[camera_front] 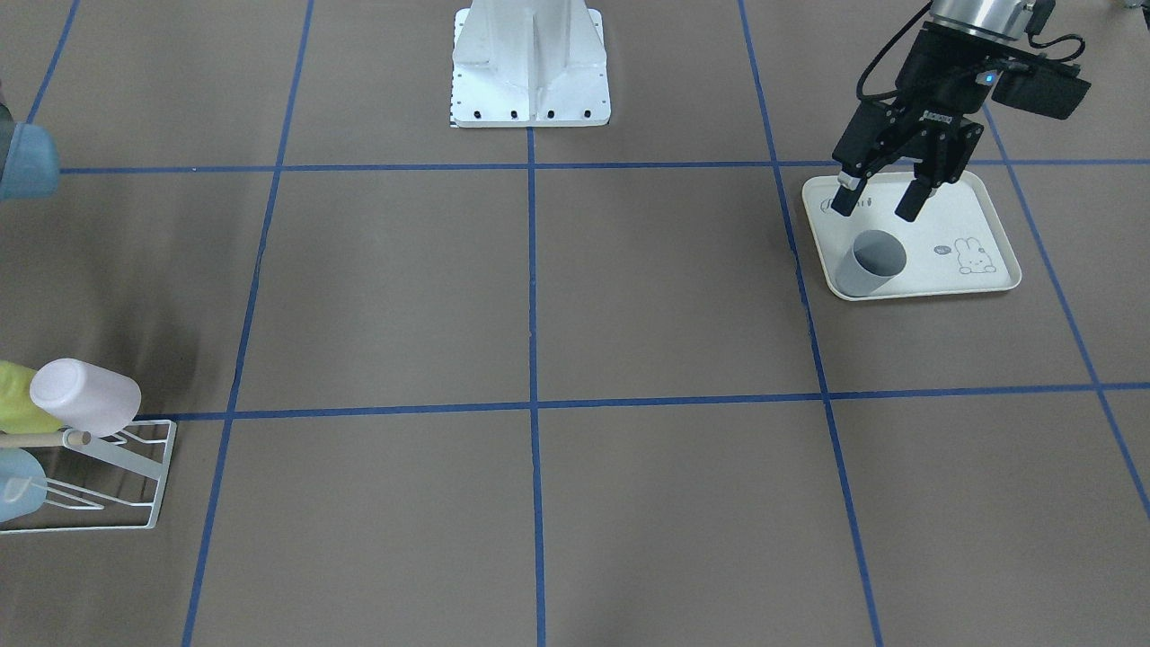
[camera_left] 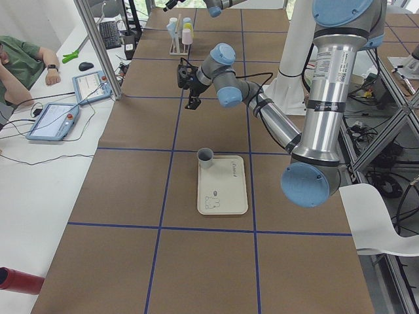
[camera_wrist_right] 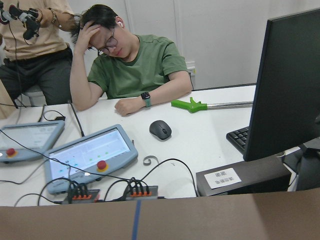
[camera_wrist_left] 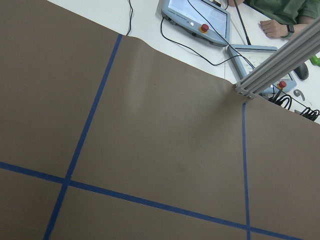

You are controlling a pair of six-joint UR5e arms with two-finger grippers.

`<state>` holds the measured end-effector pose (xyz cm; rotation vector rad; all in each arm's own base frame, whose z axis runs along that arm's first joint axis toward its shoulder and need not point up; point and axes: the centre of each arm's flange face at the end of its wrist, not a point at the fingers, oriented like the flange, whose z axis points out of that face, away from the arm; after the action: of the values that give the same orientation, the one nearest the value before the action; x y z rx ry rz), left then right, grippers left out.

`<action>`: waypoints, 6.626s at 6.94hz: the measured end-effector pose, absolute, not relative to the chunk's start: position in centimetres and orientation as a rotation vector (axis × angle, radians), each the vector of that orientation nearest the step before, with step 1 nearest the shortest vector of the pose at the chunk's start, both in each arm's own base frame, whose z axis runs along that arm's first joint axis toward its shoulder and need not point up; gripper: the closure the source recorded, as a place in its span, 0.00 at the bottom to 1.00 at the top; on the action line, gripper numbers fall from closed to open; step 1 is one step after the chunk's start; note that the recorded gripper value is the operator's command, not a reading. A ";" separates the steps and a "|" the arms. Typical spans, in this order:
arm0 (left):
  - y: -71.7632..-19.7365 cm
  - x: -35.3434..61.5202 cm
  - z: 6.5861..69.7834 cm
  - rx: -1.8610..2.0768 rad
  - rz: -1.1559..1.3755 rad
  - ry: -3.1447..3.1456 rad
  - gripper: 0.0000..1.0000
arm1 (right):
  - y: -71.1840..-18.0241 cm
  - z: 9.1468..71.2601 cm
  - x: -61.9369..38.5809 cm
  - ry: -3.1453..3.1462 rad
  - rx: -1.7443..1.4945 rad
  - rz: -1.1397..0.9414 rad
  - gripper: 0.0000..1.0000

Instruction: Transfer IKEA cup to right arm and place on rack

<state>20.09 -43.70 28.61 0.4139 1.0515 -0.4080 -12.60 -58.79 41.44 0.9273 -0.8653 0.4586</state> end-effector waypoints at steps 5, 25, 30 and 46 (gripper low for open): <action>-44.4 14.8 38.6 0.156 -0.180 0.832 0.00 | -52.7 29.0 -15.6 -1.415 0.622 0.588 0.00; -41.5 26.5 50.8 -0.077 -0.248 0.830 1.00 | -50.5 23.6 -23.7 -1.608 0.367 0.631 0.00; -41.8 21.5 43.6 -0.123 -0.295 0.932 1.00 | -50.4 23.5 -23.8 -1.611 0.366 0.629 0.00; -42.0 33.2 25.2 -0.317 -0.932 2.361 1.00 | -45.3 10.0 -37.9 -1.922 0.108 0.852 0.00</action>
<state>33.20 -42.03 25.16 -0.3172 2.3612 -0.9317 -37.85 -45.27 10.04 0.1082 -1.9223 0.8520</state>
